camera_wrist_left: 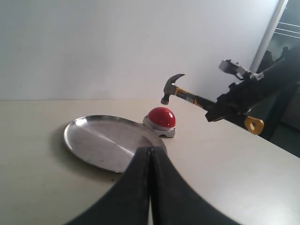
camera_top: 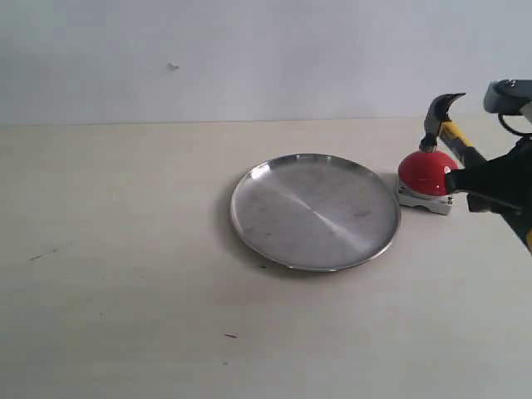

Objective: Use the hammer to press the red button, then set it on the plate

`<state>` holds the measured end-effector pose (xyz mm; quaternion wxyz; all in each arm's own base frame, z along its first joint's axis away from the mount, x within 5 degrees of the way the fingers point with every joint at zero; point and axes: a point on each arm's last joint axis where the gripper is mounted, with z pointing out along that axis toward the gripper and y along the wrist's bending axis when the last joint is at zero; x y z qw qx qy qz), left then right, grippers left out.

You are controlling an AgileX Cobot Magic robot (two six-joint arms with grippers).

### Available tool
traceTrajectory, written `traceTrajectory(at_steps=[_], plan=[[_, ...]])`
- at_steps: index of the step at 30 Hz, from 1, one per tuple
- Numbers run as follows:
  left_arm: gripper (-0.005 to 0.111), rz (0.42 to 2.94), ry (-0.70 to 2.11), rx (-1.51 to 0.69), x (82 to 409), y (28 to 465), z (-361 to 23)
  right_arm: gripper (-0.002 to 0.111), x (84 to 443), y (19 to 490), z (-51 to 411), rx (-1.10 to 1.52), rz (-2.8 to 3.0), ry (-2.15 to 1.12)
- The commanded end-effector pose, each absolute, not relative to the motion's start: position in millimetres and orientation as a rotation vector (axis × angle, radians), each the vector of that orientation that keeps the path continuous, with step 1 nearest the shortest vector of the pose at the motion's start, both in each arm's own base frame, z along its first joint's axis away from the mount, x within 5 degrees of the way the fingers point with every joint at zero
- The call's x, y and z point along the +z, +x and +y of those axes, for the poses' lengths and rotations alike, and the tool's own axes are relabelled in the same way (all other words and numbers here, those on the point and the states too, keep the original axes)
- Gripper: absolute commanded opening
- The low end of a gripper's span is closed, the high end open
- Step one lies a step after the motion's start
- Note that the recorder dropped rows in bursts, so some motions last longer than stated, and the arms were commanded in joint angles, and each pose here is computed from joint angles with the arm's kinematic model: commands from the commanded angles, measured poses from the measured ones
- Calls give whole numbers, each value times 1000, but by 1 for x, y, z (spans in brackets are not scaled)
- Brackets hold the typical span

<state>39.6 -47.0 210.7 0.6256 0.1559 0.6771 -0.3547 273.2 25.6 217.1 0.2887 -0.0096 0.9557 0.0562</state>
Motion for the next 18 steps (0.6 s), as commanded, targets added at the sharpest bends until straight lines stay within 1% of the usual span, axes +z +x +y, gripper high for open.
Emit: traceTrajectory(at_steps=[1,2,4,5,7,8,12,16,18], plan=[[0,1560,355,-817,210,40,-47,0,281,255,29,276,2243,68],[0,1560,355,-817,210,40,-47,0,287,252,32,324,2216,69],[0,1560,355,-817,210,40,-47,0,298,249,45,552,2136,75],[0,1560,355,-817,210,40,-47,0,301,251,57,729,2080,33],[0,1560,355,-817,210,40,-47,0,302,254,70,969,1956,21],[0,1560,355,-817,210,40,-47,0,299,254,74,1004,1938,17],[0,1560,355,-817,210,40,-47,0,267,263,101,927,2065,-74],[0,1560,355,-817,210,40,-47,0,243,276,121,841,2167,-83],[0,1560,355,-817,210,40,-47,0,236,284,127,860,2192,-79]])
